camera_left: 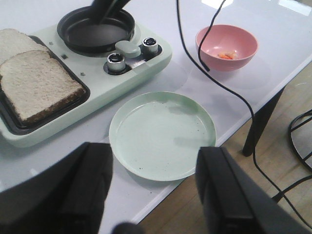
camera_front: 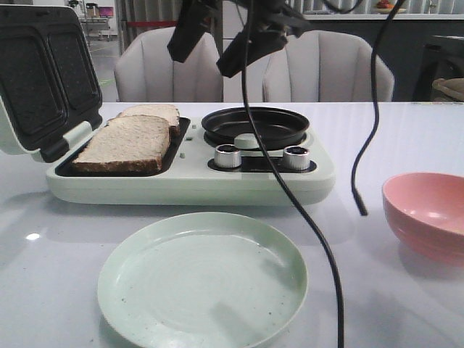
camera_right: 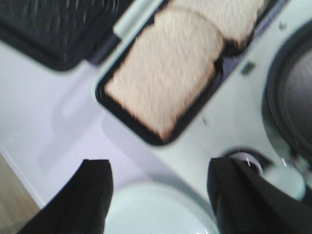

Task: Make breakfast with bread and shrimp
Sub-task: 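Open the right gripper and withdraw it away from the sandwich maker, then grasp the sandwich maker lid handle with the left gripper and close it, then release the lid handle and move the left gripper back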

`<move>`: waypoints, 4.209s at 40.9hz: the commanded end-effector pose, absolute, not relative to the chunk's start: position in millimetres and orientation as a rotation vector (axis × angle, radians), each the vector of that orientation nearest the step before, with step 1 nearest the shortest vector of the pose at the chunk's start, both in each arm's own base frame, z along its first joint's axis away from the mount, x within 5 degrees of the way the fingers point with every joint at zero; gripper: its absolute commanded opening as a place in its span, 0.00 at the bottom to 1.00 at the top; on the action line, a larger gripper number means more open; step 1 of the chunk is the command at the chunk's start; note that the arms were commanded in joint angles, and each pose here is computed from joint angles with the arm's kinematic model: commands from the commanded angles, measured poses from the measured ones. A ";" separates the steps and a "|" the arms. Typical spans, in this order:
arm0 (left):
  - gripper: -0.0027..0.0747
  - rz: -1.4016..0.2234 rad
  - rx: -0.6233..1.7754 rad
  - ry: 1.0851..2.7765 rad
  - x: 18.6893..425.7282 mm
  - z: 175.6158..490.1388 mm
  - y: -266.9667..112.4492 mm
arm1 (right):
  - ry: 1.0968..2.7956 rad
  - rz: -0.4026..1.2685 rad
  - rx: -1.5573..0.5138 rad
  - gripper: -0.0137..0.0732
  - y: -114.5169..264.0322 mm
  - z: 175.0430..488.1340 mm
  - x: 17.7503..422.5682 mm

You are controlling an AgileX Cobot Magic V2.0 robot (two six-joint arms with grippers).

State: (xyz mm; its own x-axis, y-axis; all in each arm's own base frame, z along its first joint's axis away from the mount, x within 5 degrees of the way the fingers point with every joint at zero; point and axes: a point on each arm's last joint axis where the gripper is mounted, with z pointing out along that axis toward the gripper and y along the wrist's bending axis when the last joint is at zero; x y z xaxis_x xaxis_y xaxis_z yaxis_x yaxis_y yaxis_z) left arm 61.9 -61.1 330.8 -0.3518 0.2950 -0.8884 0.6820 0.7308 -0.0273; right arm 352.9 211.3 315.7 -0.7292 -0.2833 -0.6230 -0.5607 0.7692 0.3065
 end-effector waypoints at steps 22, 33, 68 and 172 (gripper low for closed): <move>0.60 -0.541 0.729 1.855 62.2 346.5 -63.7 | 2.249 0.344 -0.684 0.75 110.2 340.4 180.0; 0.60 -0.541 0.729 1.855 62.2 346.5 -63.7 | 2.223 0.351 -0.645 0.75 81.8 316.8 130.9; 0.60 0.220 0.507 2.507 139.6 344.3 -81.3 | 1.974 0.390 -0.574 0.75 58.6 331.8 90.7; 0.16 -0.700 0.771 1.994 206.9 373.9 -141.1 | 1.973 0.390 -0.573 0.75 58.6 331.9 90.8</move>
